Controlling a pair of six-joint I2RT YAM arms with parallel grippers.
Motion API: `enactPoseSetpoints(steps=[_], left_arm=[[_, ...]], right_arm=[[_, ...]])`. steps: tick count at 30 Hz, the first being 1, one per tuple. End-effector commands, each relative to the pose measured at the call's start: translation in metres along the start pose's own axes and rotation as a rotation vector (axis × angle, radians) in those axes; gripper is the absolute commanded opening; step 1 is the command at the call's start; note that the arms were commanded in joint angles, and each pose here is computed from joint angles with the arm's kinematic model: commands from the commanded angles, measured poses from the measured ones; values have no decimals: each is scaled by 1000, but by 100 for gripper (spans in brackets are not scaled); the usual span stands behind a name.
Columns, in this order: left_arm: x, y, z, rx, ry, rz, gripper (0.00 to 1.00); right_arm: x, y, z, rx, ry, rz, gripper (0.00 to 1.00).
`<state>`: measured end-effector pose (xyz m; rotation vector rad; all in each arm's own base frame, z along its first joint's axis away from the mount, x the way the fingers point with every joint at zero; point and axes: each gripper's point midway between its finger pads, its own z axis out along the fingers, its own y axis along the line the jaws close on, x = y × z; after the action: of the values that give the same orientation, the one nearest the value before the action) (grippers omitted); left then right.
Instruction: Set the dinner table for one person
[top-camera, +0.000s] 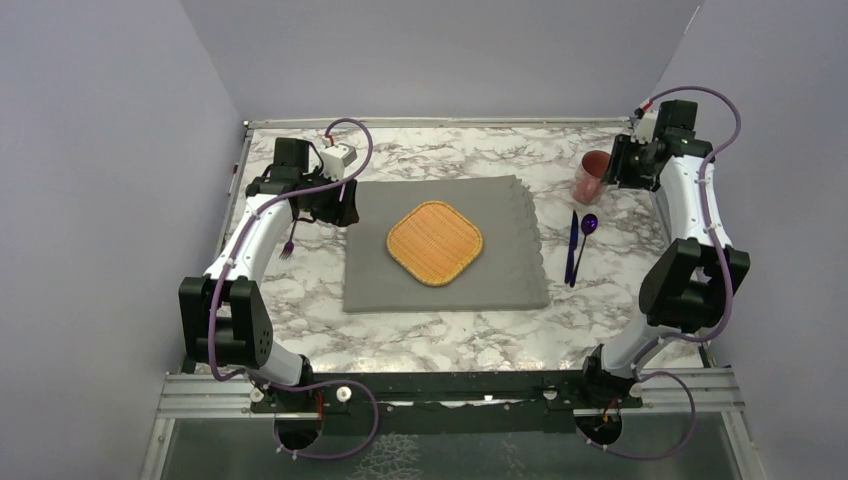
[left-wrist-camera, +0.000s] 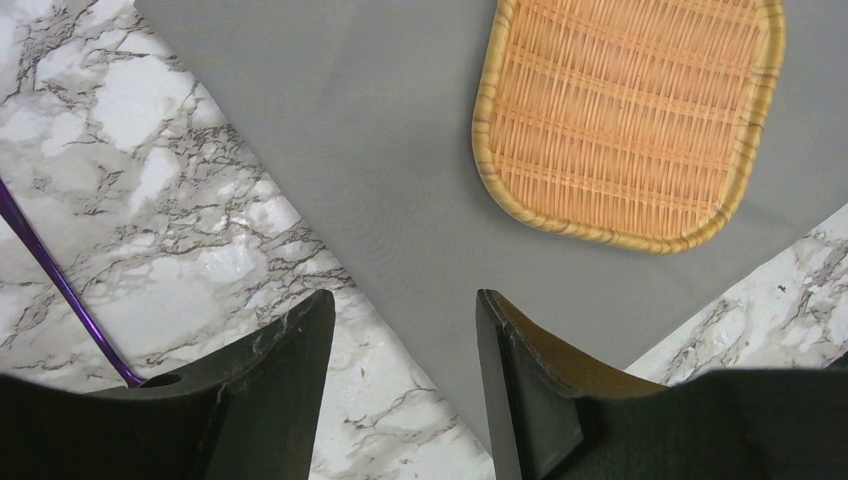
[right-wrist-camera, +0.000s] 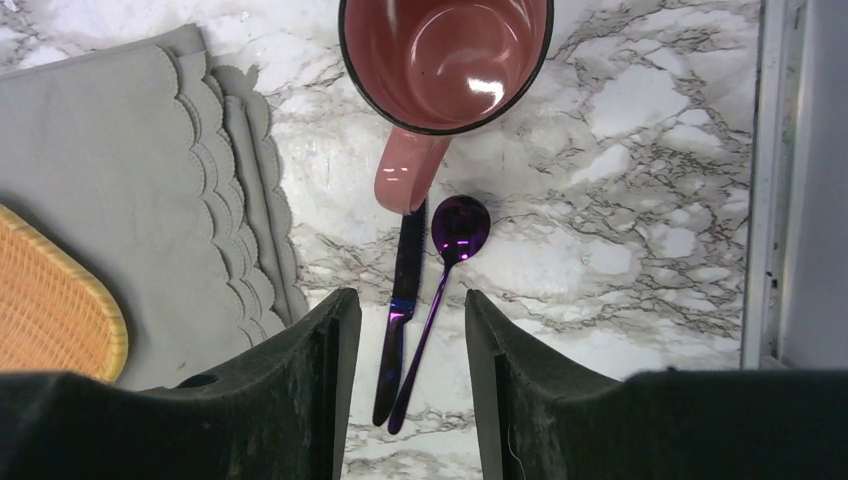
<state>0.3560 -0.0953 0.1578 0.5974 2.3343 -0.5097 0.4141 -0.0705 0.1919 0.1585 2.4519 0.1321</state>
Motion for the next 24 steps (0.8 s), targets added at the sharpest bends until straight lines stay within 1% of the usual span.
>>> enactPoseSetpoints(steps=[1,9,11,24], left_arm=[[-9,-2,-1,25,-46,7,56],[-10,0,5,42,-46,1,56],[-12,0,4,43,-53,2,55],[-7,2,6,36,-50,3,55]], right_arm=[[-8,-2,11,-25,-1,43,47],[-14,-16,27,29,-24,56,46],[-14,-18,32,39,-22,90,46],[-22,-30,55,70,-47,137,46]])
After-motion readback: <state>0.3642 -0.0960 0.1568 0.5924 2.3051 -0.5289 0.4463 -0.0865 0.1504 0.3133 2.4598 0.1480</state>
